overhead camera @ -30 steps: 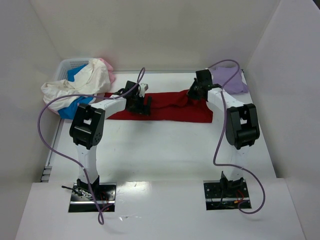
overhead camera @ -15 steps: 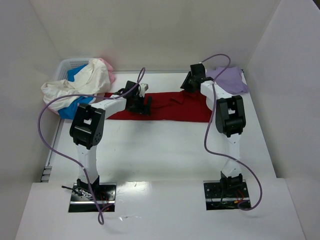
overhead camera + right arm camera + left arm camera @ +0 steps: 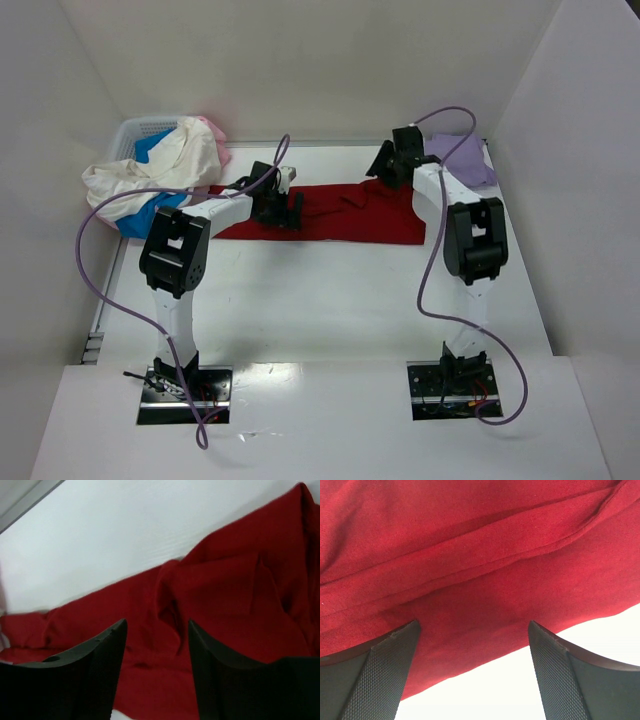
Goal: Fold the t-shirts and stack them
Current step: Fold the other side of the tshirt into a rectangle
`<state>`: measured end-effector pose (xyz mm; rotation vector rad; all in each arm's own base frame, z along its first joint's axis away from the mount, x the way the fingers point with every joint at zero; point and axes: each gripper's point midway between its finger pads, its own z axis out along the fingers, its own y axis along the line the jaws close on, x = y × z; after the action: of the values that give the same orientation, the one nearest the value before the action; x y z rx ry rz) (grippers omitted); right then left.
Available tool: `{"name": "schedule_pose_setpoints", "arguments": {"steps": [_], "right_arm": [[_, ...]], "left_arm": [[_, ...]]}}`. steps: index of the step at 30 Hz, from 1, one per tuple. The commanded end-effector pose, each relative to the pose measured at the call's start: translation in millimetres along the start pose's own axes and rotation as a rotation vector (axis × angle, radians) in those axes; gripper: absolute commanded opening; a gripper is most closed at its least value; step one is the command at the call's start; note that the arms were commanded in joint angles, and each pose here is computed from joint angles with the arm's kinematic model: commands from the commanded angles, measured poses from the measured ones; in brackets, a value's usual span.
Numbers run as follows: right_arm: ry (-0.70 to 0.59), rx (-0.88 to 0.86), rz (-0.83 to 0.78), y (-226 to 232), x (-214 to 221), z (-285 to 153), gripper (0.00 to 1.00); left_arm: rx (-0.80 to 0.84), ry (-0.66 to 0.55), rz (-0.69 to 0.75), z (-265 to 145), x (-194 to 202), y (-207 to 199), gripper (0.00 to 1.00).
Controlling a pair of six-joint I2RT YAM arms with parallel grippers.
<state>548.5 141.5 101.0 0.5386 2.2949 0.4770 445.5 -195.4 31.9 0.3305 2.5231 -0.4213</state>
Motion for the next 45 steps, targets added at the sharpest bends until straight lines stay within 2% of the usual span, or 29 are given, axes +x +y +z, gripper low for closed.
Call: {"name": "schedule_pose_setpoints", "arguments": {"steps": [1, 3, 4, 6, 9, 11, 17, 31, 39, 45], "right_arm": [[-0.029, -0.071, -0.006, 10, -3, -41, 0.55], [-0.005, -0.065, 0.004, 1, 11, -41, 0.47], [0.025, -0.04, 0.006, -11, 27, -39, 0.41], [0.06, -0.049, 0.002, -13, 42, -37, 0.25], [0.104, -0.034, -0.022, -18, 65, -27, 0.12], [0.149, -0.013, -0.054, -18, 85, -18, 0.11], [0.189, -0.001, -0.08, -19, 104, -3, 0.11], [0.139, 0.032, -0.122, -9, 83, 47, 0.14], [0.116, -0.001, -0.132, 9, 65, 41, 0.16], [0.156, 0.079, -0.155, -21, 86, 31, 0.16]], "left_arm": [[0.007, 0.066, -0.008, 7, 20, 0, 0.97], [0.008, 0.054, -0.027, 4, 16, -2, 0.97], [0.009, 0.046, -0.026, 1, 13, -3, 1.0], [0.008, 0.054, -0.038, 0, 15, -3, 1.0], [0.005, 0.074, -0.042, 0, 22, -2, 1.0], [0.003, 0.084, -0.055, 1, 27, -2, 1.0], [0.001, 0.093, -0.056, 4, 30, -1, 1.0], [-0.004, 0.129, -0.054, 8, 40, 2, 1.0], [-0.007, 0.147, -0.058, 10, 46, 3, 1.0], [-0.032, 0.163, -0.06, 8, 50, 7, 1.0]]}}
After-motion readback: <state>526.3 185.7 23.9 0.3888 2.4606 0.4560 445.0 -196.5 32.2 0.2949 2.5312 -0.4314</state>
